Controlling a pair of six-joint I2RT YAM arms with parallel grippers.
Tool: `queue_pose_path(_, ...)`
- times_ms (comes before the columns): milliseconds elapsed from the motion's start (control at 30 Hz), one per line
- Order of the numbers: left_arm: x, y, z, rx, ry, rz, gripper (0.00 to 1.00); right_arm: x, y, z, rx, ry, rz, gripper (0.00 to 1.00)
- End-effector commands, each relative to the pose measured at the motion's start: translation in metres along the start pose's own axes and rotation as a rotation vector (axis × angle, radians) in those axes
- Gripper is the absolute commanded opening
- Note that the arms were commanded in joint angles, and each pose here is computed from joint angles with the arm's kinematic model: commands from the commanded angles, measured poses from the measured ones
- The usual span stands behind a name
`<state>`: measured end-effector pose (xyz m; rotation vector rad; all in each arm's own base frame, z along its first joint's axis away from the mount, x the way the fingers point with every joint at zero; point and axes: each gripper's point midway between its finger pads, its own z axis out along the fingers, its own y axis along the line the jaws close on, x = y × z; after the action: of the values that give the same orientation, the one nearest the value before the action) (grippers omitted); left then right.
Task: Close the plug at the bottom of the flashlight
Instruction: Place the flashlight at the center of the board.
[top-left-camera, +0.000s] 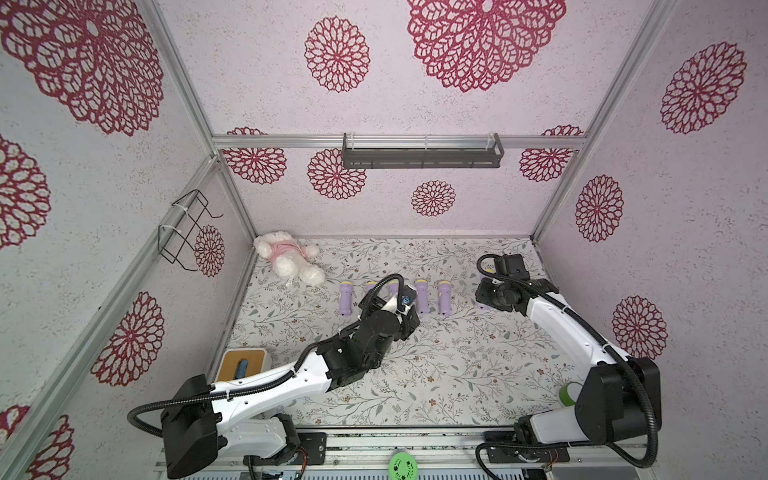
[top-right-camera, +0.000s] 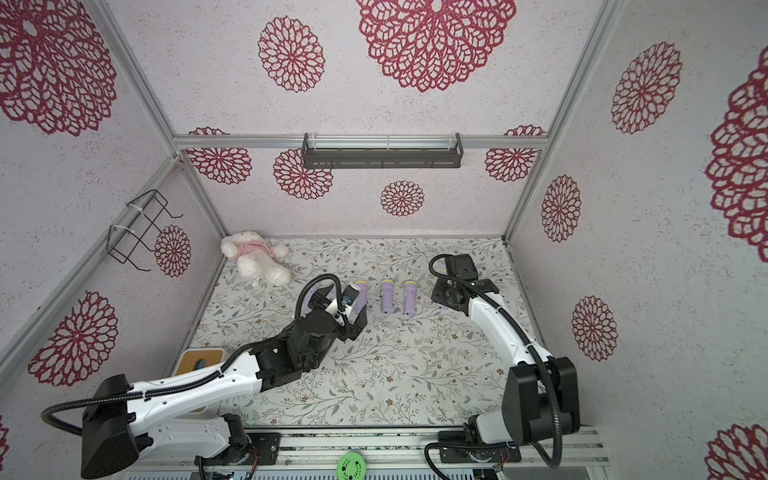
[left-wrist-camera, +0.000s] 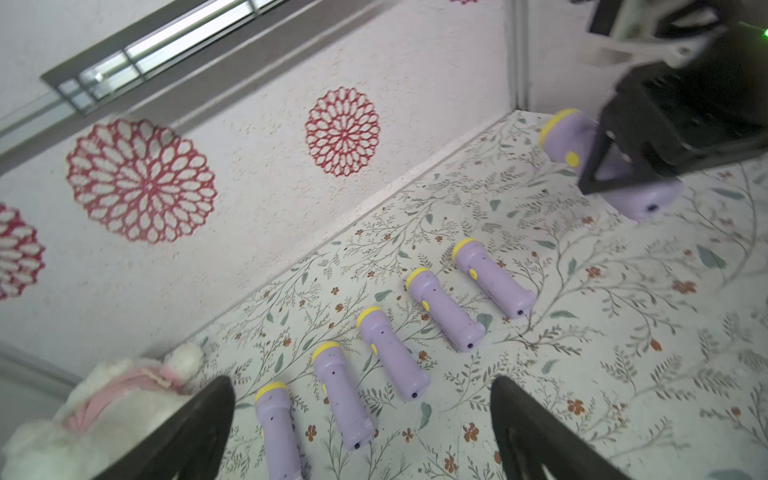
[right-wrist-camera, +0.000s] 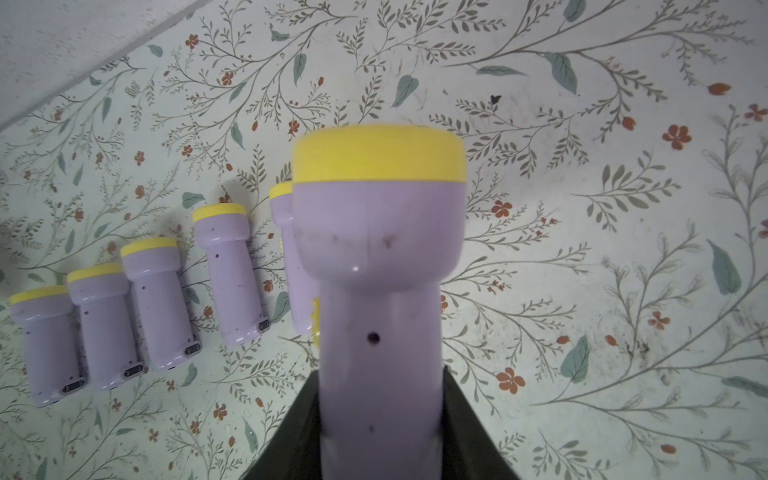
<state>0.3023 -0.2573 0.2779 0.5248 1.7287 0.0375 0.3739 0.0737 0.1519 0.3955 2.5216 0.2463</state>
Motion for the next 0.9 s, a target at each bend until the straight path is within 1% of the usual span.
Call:
queue_pose_path(0, -0.009, 0.050, -0.005, -0.098, 0.017, -0.232, 0.97, -0.011, 0.003, 0.012, -0.029, 0.001, -0.035, 0.00)
queue_pose_path(100, -0.009, 0.069, -0.008, -0.128, 0.008, -0.296, 0.97, -0.008, 0.000, 0.030, -0.009, 0.036, -0.035, 0.00)
queue_pose_path(233, -0.009, 0.081, -0.008, -0.159, 0.003, -0.332, 0.97, -0.010, -0.002, 0.049, 0.018, 0.056, -0.052, 0.00)
queue_pose_path(367, -0.001, 0.092, -0.007, -0.207, 0.020, -0.354, 0.97, -0.009, -0.003, 0.068, 0.039, 0.078, -0.069, 0.00)
queue_pose_path(633, -0.001, 0.101, -0.010, -0.245, 0.017, -0.383, 0.97, -0.006, -0.006, 0.097, 0.064, 0.110, -0.086, 0.00)
queue_pose_path(867, -0.003, 0.106, -0.013, -0.265, 0.013, -0.385, 0.97, -0.004, 0.001, 0.110, 0.028, 0.112, -0.103, 0.00)
